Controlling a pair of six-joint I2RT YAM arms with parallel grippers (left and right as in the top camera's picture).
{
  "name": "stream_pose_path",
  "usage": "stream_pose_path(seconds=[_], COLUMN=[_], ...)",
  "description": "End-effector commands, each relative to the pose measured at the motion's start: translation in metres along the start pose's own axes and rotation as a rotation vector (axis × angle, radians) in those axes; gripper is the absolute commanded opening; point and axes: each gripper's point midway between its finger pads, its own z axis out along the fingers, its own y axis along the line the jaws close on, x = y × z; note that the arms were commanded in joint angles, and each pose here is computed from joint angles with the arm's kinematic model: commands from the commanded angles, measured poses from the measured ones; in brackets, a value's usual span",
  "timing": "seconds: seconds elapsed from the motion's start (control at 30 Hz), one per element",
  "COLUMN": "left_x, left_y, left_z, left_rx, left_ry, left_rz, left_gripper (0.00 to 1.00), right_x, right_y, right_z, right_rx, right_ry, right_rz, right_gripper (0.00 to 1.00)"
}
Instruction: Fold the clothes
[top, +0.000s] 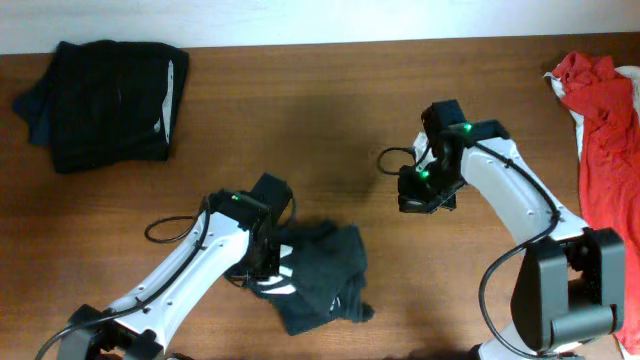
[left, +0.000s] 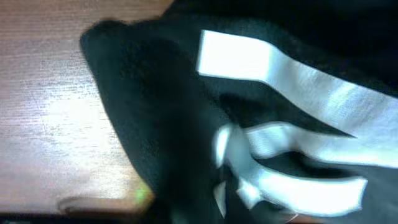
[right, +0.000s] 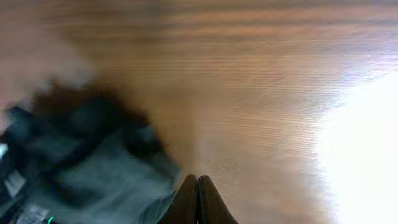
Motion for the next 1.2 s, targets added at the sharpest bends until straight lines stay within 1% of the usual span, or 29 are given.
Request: stream_pose_path(seconds=[0.0,0.03,0.07,0.1,0.17,0.2,0.23,0.27,0.3,0.33,0.37,0.4,0.43,0.53,0.6,0.63,0.67,0.73,0.77,0.9,0.97,1.0,1.07,1.1,1.13,1.17], left_x=[0.003,0.004,0.003,0.002,-0.005,-0.008,-0.013,-0.016,-0.015,-0.011,-0.008,-0.006,-0.003,0.001,0.0,0.0,0.001,0.005,0.009,0.03,0.032,0.028,0.009,-0.002,-0.023,-0.033], left_y=[0.001,0.002,0.002,0.004,0.02,0.025,0.023,0.02,0.017,0.014,0.011,0.009,0.006,0.001,0.0,0.0,0.001,0.005,0.013,0.038,0.041,0.04,0.037,0.029,0.008,-0.003], left_z=[-0.003,-0.003,-0.003,-0.003,-0.003,-0.002,-0.001,0.003,0.005,0.008,0.014,0.018,0.024,0.037,0.044,0.048,0.05,0.052,0.052,0.051,0.038,0.022,-0.011,-0.02,-0.033,-0.037], left_rx=[0.01,0.006,0.006,0.008,-0.032,-0.038,-0.018,-0.006,0.012,0.034,0.049,0.063,0.083,0.118,0.121,0.123,0.121,0.102,0.069,0.03,0.025,0.037,0.103,0.159,0.282,0.338], left_ry=[0.003,0.005,0.005,0.005,-0.016,-0.021,-0.036,-0.045,-0.036,-0.023,-0.01,-0.004,0.006,0.007,-0.004,-0.008,-0.011,0.003,0.022,0.13,0.145,0.115,-0.046,-0.121,-0.216,-0.258], left_rz=[-0.021,-0.021,-0.023,-0.034,-0.073,-0.085,-0.073,-0.075,-0.074,-0.074,-0.073,-0.073,-0.073,-0.072,-0.072,-0.073,-0.072,-0.081,-0.131,-0.231,-0.239,-0.239,-0.24,-0.213,-0.111,-0.051], left_gripper=[0.99,0.99,0.99,0.99,0.98,0.8,0.6,0.27,0.19,0.15,0.08,0.03,0.01,0.01,0.01,0.01,0.01,0.01,0.01,0.01,0.01,0.01,0.01,0.01,0.01,0.01], right_x=[0.027,0.047,0.064,0.079,0.093,0.097,0.098,0.099,0.102,0.11,0.116,0.121,0.124,0.123,0.107,0.098,0.086,0.055,0.044,0.033,0.033,0.031,0.033,0.041,0.055,0.07], right_y=[0.041,0.042,0.043,0.047,0.059,0.067,0.075,0.084,0.088,0.093,0.095,0.098,0.102,0.102,0.097,0.093,0.09,0.075,0.061,0.021,0.028,0.041,0.062,0.078,0.095,0.107], right_z=[-0.025,-0.026,-0.025,-0.025,-0.023,-0.021,-0.015,-0.005,0.002,0.015,0.023,0.035,0.047,0.076,0.091,0.097,0.103,0.101,0.1,0.117,0.098,0.071,0.022,0.005,0.001,0.003], right_rx=[-0.212,-0.21,-0.204,-0.198,-0.189,-0.19,-0.195,-0.191,-0.189,-0.181,-0.177,-0.174,-0.171,-0.172,-0.181,-0.166,-0.152,-0.136,-0.091,0.032,0.037,0.029,0.002,-0.056,-0.125,-0.176], right_ry=[0.061,0.129,0.189,0.235,0.258,0.257,0.247,0.239,0.239,0.251,0.259,0.262,0.263,0.23,0.182,0.16,0.126,0.044,0.017,0.035,0.037,0.022,-0.028,-0.04,-0.008,0.04], right_rz=[-0.159,-0.203,-0.255,-0.297,-0.356,-0.391,-0.409,-0.407,-0.406,-0.402,-0.404,-0.403,-0.385,-0.345,-0.337,-0.332,-0.328,-0.28,-0.251,-0.166,-0.146,-0.153,-0.176,-0.207,-0.272,-0.334], right_gripper=[0.05,0.17,0.38,0.47,0.51,0.59,0.64,0.6,0.43,0.21,0.14,0.12,0.12,0.1,0.08,0.04,0.04,0.04,0.04,0.04,0.04,0.04,0.04,0.04,0.06,0.08])
